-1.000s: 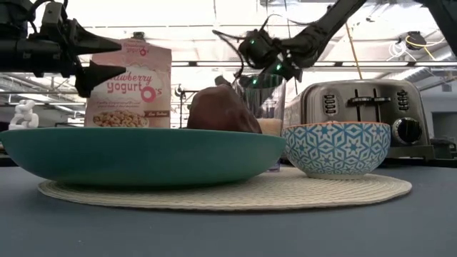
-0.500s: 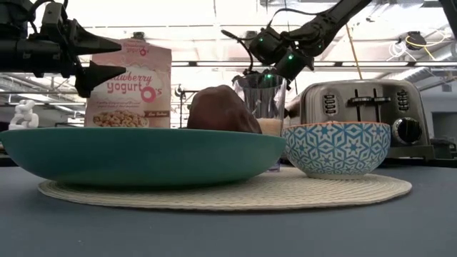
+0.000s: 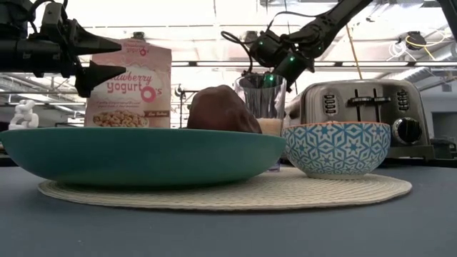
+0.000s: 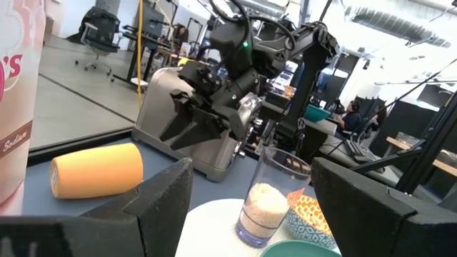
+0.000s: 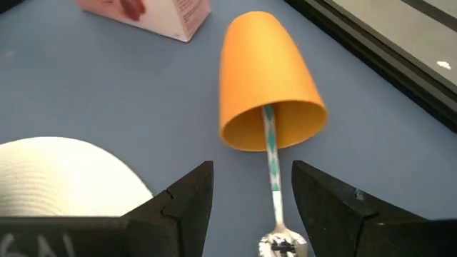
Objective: Arrange a breakfast setting
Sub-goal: Put the green spoon on the table to the right side of the orange bowl
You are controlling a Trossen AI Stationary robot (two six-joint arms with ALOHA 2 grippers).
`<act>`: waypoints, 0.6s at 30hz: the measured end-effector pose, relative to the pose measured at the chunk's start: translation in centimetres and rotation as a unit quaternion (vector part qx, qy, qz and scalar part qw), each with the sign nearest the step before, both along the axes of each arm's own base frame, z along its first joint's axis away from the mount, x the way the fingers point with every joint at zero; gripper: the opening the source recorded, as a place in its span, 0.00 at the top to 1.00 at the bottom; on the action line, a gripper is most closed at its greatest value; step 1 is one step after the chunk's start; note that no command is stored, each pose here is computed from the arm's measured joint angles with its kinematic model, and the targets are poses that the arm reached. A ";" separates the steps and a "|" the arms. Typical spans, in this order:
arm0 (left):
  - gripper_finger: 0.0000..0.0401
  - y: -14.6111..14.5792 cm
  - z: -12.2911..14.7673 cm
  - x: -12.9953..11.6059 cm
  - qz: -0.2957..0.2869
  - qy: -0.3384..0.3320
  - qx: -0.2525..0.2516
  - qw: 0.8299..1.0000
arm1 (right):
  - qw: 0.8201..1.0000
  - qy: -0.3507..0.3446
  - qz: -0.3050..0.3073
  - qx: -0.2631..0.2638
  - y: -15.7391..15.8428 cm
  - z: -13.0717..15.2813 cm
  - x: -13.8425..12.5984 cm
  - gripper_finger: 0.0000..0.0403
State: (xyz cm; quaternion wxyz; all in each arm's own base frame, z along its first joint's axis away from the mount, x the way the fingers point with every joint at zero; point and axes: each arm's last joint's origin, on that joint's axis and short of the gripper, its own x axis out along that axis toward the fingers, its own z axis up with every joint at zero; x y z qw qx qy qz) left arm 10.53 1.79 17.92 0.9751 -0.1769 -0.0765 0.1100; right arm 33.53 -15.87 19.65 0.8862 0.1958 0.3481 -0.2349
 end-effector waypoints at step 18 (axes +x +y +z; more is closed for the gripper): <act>0.28 0.0 0.0 0.0 0.000 0.000 0.000 1.000 | 0.996 0.077 0.031 -0.042 0.1 2.0 0.8 0.55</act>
